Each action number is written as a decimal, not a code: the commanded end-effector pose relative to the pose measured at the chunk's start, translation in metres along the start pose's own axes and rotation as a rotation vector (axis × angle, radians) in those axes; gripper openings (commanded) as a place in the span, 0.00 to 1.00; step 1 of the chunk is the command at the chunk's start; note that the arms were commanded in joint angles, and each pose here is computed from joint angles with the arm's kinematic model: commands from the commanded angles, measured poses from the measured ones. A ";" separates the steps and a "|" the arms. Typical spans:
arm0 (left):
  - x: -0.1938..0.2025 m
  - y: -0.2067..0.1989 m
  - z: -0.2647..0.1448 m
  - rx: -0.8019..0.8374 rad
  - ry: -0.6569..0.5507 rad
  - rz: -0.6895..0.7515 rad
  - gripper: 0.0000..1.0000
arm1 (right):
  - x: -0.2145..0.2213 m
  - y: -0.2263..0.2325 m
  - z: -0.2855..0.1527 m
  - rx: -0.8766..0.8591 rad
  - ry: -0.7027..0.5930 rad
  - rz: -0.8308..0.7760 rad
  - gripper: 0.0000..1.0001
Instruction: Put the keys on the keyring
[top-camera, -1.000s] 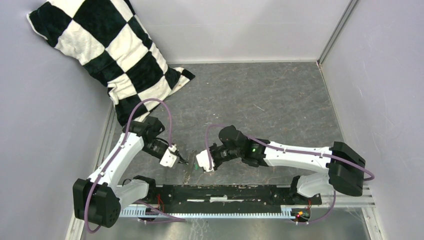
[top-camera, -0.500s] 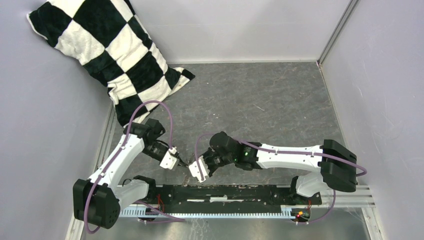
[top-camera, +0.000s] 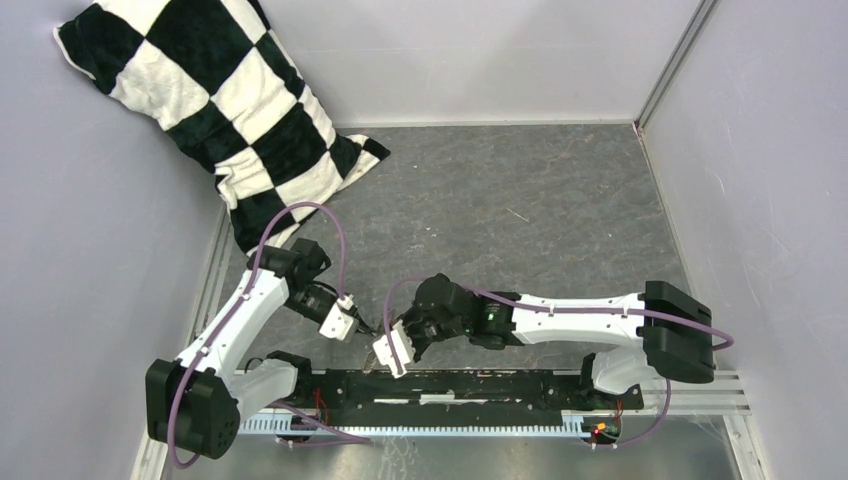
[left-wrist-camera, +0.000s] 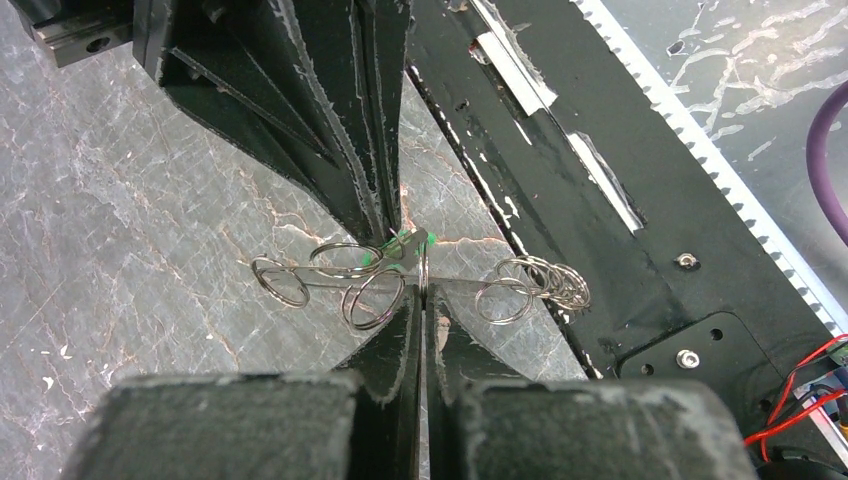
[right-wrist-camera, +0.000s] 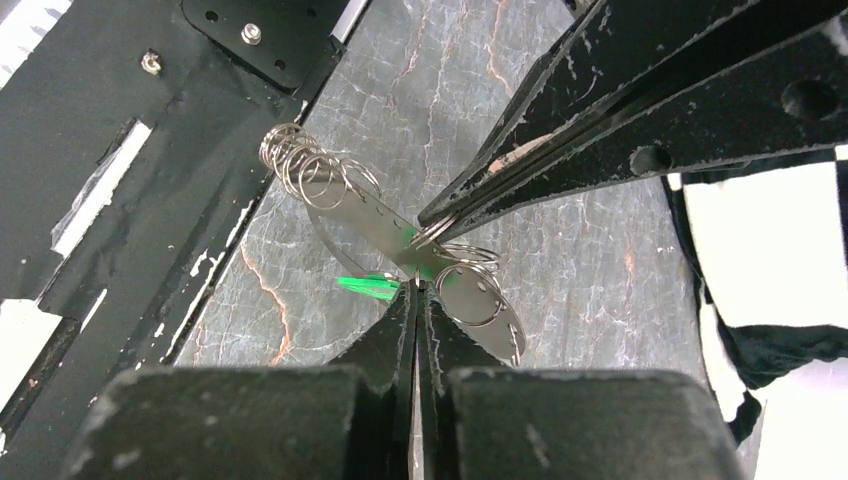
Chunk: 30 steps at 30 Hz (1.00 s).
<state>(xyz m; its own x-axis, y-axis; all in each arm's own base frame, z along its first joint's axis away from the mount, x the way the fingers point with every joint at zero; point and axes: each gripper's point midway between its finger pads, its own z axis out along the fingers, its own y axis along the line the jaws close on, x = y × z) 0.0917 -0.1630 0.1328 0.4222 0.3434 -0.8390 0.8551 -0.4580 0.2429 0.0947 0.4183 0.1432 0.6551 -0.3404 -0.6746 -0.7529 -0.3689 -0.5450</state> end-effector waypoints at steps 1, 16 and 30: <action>-0.013 0.008 0.001 -0.032 -0.050 0.123 0.02 | -0.030 -0.027 -0.004 0.091 -0.067 -0.050 0.00; -0.014 0.008 0.002 -0.039 -0.057 0.083 0.02 | -0.038 -0.021 -0.004 0.108 -0.083 -0.050 0.00; -0.016 0.007 0.002 -0.045 -0.067 0.067 0.02 | -0.024 -0.009 -0.006 0.085 -0.038 -0.048 0.00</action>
<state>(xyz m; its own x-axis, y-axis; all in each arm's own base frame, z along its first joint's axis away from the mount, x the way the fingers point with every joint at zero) 0.0904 -0.1658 0.1362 0.4273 0.3225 -0.8446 0.8541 -0.4504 0.2601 0.0886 0.4252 0.1522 0.6765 -0.3203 -0.6632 -0.7358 -0.3318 -0.5903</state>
